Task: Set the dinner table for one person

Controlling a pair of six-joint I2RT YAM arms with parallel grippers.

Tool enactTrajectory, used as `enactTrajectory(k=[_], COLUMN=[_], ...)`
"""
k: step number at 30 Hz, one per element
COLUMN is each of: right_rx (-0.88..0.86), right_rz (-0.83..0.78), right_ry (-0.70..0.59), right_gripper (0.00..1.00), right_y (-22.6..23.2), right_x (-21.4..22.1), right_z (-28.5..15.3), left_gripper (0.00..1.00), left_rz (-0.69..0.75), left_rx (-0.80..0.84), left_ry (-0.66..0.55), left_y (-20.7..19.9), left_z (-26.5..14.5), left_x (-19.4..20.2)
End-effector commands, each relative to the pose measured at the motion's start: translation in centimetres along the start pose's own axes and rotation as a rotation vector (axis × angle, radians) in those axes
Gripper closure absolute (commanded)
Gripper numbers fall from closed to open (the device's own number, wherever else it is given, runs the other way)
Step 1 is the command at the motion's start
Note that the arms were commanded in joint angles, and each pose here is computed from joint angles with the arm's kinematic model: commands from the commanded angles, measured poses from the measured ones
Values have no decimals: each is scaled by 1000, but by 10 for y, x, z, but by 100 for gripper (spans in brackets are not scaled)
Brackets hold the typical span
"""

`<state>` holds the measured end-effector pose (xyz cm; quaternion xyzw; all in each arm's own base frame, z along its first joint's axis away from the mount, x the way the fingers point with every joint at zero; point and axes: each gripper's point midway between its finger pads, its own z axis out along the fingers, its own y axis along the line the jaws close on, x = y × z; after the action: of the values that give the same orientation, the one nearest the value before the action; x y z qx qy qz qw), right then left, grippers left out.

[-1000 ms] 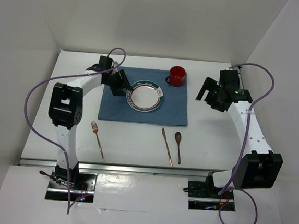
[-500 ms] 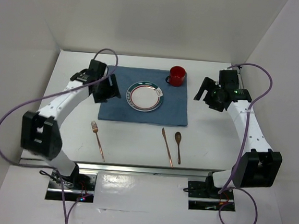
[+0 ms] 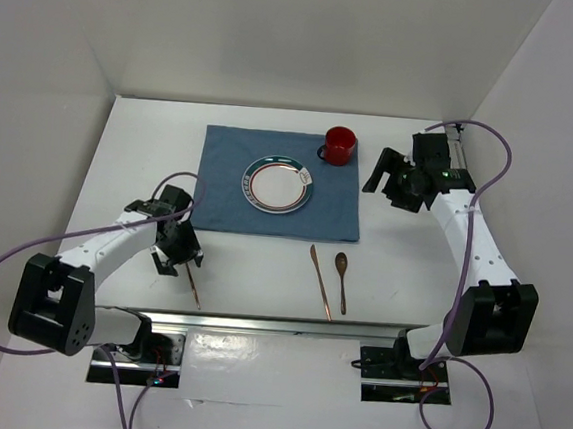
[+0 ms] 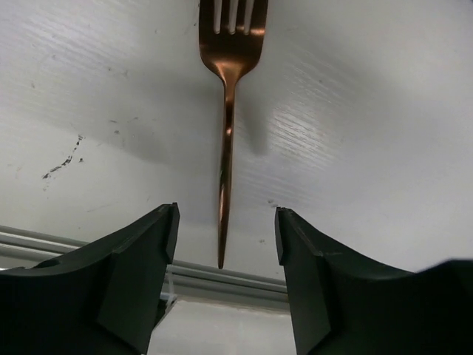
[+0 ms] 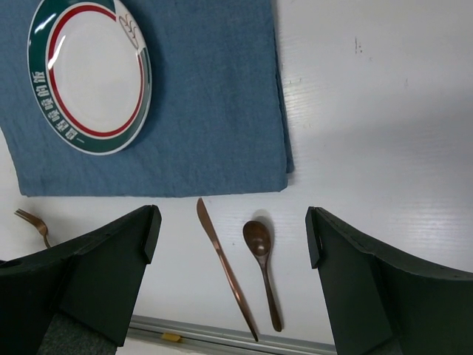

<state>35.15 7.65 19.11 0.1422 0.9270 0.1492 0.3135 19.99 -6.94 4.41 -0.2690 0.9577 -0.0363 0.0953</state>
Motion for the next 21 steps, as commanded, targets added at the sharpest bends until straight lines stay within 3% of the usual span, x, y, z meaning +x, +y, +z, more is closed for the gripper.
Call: enactTrajectory(k=[1,6,10,11,12,14,15,17,21], right_rx=[-39,-35,-40,-40,-36,-36,-26,-26,-36], right_rz=[-24,-24,-26,-26,-25,-15,-15,-15,-14], right_ry=[-48,-62,-70,-70,-62,-61,-66,-66,-51], right_gripper=[8,8,8,8,8,8,8,8,6], right_y=[12,11,12,12,11,13,11,11,12], right_x=[-9,-11,-12,-12,-10,-12,-13,-13,-12], right_z=[-4,-8,-11,-11,-11,-10,-9,-9,-3], left_gripper=[30,36,51,56,70,84,100,100,100], left_rz=[-44,-58,-82,-81,-90,-88,-76,-34,187], left_rx=[43,33,48,48,49,18,15,-25,75], left_ry=[-37,-16,-18,-4,11,38,26,8,-128], left_y=[-9,-5,-4,-2,-1,6,4,10,-26], left_z=[9,29,39,43,44,41,36,23,-19], left_x=[-7,-5,-12,-10,-9,-10,-17,-22,-56])
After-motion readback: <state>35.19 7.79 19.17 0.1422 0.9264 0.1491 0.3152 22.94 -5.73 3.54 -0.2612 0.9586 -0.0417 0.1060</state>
